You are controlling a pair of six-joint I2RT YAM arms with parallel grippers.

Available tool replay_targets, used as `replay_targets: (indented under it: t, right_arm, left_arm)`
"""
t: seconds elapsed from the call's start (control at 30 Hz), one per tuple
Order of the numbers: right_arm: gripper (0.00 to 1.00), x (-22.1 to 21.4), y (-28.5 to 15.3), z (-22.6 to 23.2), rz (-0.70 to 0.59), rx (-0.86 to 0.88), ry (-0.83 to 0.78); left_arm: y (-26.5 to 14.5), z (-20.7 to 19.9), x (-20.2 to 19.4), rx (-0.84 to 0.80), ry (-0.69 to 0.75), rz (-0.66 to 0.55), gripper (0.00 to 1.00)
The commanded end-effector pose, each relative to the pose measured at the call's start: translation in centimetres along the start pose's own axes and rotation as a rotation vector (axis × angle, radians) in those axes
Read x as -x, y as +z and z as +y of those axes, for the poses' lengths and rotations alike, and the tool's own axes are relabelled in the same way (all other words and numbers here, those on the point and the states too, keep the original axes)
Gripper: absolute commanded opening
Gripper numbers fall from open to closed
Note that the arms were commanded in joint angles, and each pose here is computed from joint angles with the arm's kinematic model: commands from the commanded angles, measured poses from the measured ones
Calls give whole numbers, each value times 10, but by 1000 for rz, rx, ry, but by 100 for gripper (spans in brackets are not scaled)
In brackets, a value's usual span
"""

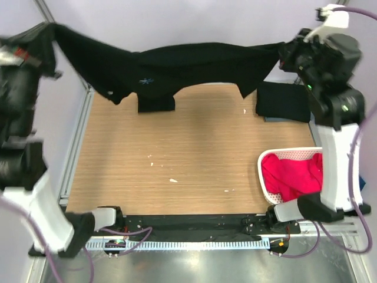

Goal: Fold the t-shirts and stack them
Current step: Flatten the tshirt out

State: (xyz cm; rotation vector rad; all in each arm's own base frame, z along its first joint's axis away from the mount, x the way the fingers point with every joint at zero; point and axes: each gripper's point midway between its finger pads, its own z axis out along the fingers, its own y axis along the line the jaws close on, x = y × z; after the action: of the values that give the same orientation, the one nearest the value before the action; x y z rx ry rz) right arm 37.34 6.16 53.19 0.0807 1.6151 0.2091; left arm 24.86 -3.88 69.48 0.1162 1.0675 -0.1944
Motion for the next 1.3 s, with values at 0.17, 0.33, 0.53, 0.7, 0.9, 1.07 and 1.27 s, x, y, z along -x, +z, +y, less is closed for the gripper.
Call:
replay_targets:
  t: [0.17, 0.33, 0.53, 0.7, 0.9, 1.07, 1.27]
  right_arm:
    - [1, 90, -138, 15, -313, 134, 1]
    - [1, 105, -188, 16, -387, 167, 17]
    - [1, 93, -183, 23, -338, 205, 20]
    - [1, 74, -148, 9, -256, 112, 7]
    - [1, 15, -67, -8, -68, 1, -42]
    - [1, -73, 0, -27, 84, -84, -26]
    - [1, -209, 67, -53, 286, -176, -36]
  left_arm:
    - [-135, -7, 119, 119, 106, -272, 0]
    - [-189, -15, 153, 127, 114, -378, 0]
    - [-173, -14, 149, 100, 89, -364, 0]
    - [-102, 11, 100, 159, 80, -216, 0]
    - [-4, 26, -41, 203, 134, 153, 0]
    - [31, 30, -179, 207, 164, 435, 0]
    - [40, 37, -354, 207, 136, 710, 0]
